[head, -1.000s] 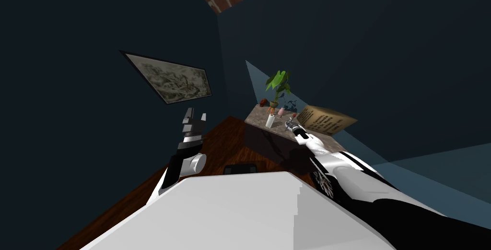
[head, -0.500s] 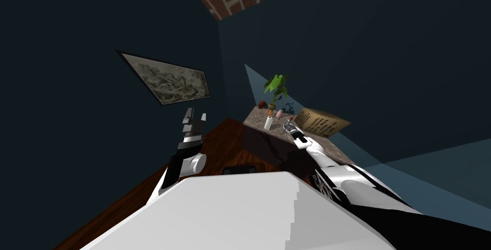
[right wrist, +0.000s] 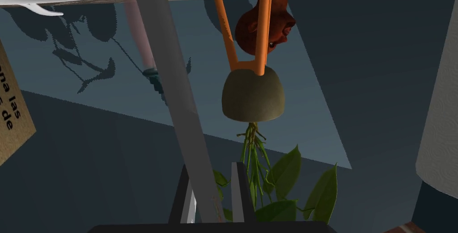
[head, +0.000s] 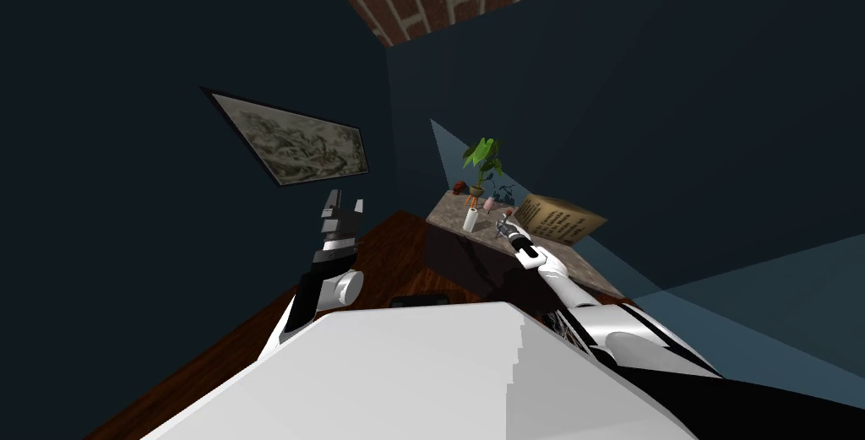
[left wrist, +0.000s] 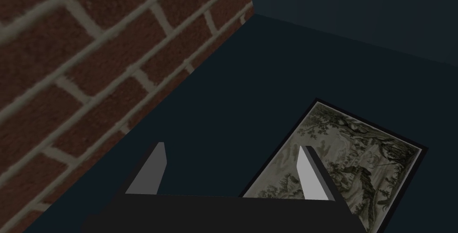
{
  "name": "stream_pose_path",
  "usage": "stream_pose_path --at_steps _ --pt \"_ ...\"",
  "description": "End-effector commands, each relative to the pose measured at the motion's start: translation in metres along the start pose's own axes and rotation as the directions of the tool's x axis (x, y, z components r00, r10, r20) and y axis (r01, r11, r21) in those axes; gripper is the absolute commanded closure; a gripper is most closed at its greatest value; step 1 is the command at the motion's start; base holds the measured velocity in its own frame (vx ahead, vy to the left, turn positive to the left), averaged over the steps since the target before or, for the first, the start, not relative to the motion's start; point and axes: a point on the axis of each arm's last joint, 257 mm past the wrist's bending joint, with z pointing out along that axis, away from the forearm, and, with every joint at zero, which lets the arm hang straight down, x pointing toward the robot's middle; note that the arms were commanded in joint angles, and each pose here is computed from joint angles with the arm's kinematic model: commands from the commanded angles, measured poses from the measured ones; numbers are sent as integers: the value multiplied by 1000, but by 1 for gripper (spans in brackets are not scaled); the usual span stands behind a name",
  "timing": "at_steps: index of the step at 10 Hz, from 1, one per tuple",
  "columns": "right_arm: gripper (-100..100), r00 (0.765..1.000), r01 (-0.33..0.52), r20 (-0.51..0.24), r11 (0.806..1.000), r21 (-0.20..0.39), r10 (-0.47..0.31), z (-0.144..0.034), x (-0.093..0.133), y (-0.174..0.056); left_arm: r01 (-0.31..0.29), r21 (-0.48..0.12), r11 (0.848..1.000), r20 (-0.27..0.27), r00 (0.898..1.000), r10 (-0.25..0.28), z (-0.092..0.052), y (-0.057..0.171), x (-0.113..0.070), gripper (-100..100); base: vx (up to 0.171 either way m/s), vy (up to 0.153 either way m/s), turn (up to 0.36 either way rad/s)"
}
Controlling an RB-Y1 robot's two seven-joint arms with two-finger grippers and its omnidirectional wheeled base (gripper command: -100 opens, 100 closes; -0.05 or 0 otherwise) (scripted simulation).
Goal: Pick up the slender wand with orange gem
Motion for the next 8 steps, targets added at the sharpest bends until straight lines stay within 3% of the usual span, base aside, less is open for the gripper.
stream_pose_path --at_steps 1,2,3,4,7,8 --pt "100 1000 -3 0 1000 -15 3 -1 1 11 0 0 1000 0 1000 0 0 0 0 0 -12 11 -6" --pt "100 1000 -2 12 1000 -30 3 1 -5 18 0 0 1000 0 1000 0 0 0 0 0 -10 12 -4" --pt "100 999 -41 -21 999 9 41 -12 18 9 0 0 1000 0 1000 0 0 0 0 0 70 -35 -45" --pt "100 1000 -16 -26 1000 -13 16 -18 21 16 0 0 1000 0 1000 0 0 0 0 0 96 -46 -36" --pt "100 1000 -14 6 998 -59 14 -17 6 37 0 0 1000 0 1000 0 0 0 0 0 14 -10 1" --pt "100 999 -49 -16 999 -18 49 -29 22 28 0 0 1000 0 1000 0 0 0 0 0 70 -49 -39"
